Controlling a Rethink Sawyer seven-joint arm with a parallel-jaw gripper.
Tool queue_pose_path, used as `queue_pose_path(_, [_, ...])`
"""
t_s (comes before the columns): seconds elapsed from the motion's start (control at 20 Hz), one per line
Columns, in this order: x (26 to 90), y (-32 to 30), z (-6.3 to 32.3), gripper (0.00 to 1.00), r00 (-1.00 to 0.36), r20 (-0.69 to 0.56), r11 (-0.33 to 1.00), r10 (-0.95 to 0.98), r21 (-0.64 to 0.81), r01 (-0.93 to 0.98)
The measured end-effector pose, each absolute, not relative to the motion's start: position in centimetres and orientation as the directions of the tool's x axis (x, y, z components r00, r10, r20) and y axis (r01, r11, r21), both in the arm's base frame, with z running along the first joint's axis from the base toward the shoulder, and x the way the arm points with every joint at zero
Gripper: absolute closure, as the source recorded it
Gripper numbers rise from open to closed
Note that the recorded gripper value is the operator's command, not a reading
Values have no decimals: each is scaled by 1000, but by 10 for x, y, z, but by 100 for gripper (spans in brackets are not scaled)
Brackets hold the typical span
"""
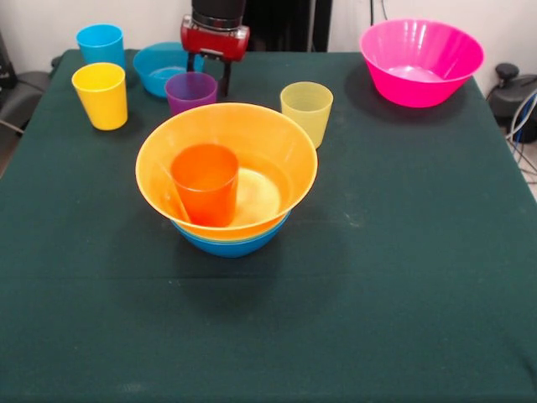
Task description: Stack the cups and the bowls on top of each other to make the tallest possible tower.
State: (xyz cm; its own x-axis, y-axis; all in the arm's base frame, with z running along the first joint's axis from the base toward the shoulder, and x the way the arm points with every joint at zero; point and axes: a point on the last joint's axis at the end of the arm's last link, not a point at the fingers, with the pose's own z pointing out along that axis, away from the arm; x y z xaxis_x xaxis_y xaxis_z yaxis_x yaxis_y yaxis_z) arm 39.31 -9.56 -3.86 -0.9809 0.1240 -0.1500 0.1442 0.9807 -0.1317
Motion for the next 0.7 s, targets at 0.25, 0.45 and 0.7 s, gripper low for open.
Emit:
queue_pose_path(0.25, [402,-108,-19,0,-969,-193,975,155,-131,182])
queue_pose_path(0.45, [410,-113,-7,0,-961,-222,972,163,-132,195])
queue_pose_path(0.7, [420,-115,10,0,-952,-260,971,162,-132,201])
